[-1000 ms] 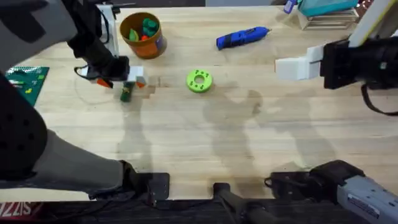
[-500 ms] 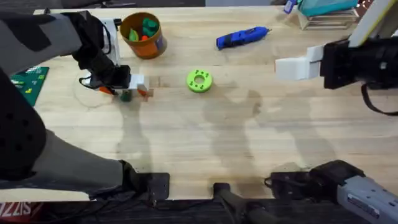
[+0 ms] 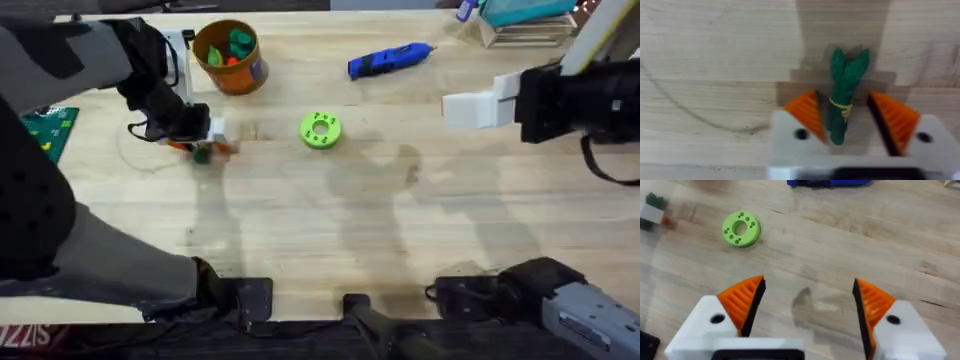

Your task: Pick up the gripper from the table and insert it into the empty holder that is missing its gripper. Then pick up a screw, insert it into the mounting hole, and use the screwdriver to tighten it. Finally, clean up the table by picking up the vegetable and placing it into the bucket.

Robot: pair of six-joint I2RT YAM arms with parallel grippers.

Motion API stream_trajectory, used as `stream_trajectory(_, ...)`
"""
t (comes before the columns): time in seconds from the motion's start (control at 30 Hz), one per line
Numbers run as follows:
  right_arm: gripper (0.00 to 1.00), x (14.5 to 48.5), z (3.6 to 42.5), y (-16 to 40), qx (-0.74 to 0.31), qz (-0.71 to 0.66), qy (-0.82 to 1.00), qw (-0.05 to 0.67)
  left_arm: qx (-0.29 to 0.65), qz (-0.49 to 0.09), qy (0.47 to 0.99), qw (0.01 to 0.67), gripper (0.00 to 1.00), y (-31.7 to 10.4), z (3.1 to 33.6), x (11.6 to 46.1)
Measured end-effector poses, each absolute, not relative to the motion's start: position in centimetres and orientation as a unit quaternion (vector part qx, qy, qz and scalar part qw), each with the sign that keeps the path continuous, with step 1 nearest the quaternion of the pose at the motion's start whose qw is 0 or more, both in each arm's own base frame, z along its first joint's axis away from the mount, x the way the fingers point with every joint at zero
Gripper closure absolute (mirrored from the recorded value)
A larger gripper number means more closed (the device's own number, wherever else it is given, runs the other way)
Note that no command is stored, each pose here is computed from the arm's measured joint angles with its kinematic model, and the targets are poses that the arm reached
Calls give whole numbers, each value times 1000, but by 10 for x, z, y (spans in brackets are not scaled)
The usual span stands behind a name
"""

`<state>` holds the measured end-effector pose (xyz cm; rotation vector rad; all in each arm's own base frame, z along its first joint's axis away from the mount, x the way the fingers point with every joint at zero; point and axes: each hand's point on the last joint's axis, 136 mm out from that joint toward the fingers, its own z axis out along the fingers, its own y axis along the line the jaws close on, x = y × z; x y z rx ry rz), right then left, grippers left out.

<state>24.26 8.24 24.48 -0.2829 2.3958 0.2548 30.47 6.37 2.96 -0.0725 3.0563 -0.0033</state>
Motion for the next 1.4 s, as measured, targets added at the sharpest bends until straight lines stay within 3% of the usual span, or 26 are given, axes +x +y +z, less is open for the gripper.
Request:
stream_trajectory(0.1, 7, 243, 245, 82, -108, 99, 925, 350, -26, 3, 999, 42, 806, 67, 30, 304)
stream_trajectory(0.13, 8, 243, 245, 82, -108, 99, 925, 350, -25, 7, 999, 42, 930, 68, 31, 305)
stream_trajectory(0.17, 8, 243, 245, 82, -108, 99, 925, 350, -26, 9, 999, 41, 972, 69, 31, 304)
stream_trajectory(0.47, 8, 243, 245, 82, -108, 99, 925, 350, -28, -2, 1000, 9, 976, 65, 34, 296)
stream_trajectory(0.6, 8, 243, 245, 82, -108, 99, 925, 350, -27, -8, 1000, 1, 976, 64, 50, 299)
stream_trajectory(0.83, 8, 243, 245, 82, -108, 99, 925, 350, -21, -15, 996, 85, 976, 63, 119, 347)
stream_trajectory(1.1, 8, 243, 245, 82, -108, 99, 925, 350, 12, -37, 970, 241, 976, 41, 198, 414)
stream_trajectory(1.4, 7, 243, 245, 82, -108, 99, 925, 350, 4, -54, 945, 322, 976, 29, 214, 459)
